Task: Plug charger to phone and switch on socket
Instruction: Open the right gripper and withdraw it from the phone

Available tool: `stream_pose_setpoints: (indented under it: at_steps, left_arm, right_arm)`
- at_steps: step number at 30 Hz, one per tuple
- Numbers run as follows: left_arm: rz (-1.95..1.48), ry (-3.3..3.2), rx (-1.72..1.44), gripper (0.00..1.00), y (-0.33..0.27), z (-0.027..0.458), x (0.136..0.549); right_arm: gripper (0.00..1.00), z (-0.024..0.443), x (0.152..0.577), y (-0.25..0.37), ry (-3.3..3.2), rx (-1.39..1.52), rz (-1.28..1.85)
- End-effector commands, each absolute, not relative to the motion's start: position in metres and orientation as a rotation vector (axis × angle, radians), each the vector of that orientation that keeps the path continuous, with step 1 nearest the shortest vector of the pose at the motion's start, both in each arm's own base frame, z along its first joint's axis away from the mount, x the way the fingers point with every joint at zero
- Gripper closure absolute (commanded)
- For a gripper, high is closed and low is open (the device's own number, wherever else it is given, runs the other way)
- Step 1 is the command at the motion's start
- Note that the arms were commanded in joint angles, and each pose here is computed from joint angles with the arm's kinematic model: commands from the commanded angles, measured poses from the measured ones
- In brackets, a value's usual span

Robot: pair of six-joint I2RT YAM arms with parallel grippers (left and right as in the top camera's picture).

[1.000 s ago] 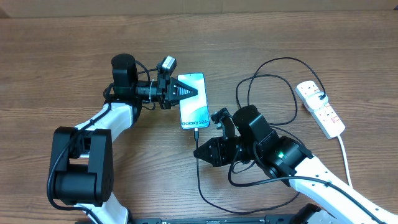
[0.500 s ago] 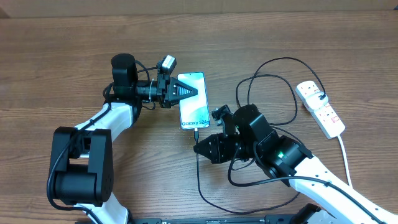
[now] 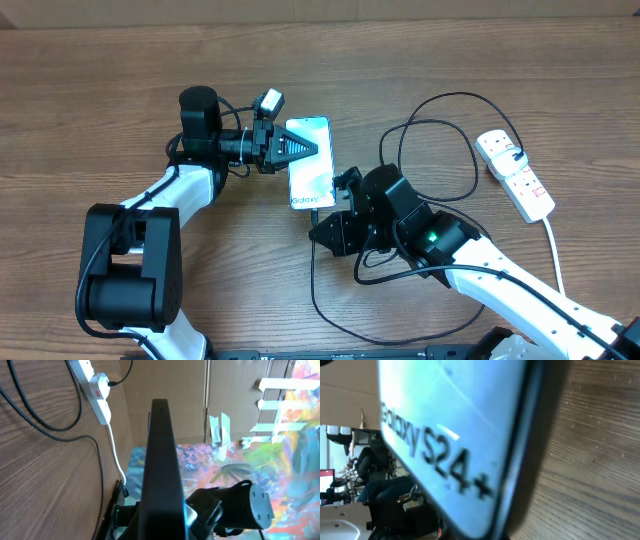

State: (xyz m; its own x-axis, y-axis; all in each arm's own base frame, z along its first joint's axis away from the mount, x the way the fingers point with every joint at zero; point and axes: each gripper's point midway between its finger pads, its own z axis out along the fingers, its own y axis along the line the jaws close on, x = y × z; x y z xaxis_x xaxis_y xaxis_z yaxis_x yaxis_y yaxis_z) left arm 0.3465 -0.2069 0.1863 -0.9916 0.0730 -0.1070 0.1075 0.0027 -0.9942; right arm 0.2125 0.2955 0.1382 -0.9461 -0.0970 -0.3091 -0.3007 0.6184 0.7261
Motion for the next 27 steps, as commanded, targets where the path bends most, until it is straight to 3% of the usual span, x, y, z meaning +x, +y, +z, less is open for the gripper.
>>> stream_pose_setpoints:
  at_steps: [1,27]
  left_arm:
    - [-2.162,2.127,0.371,0.96,-0.209,0.195,0.344]
    - [-2.162,2.144,0.262,0.96,-0.191,0.195,0.354]
  right_arm:
    - [0.96,0.150,0.219,0.297,2.560,-0.338,1.233]
    - [0.96,0.168,0.203,0.311,2.483,-0.502,1.405]
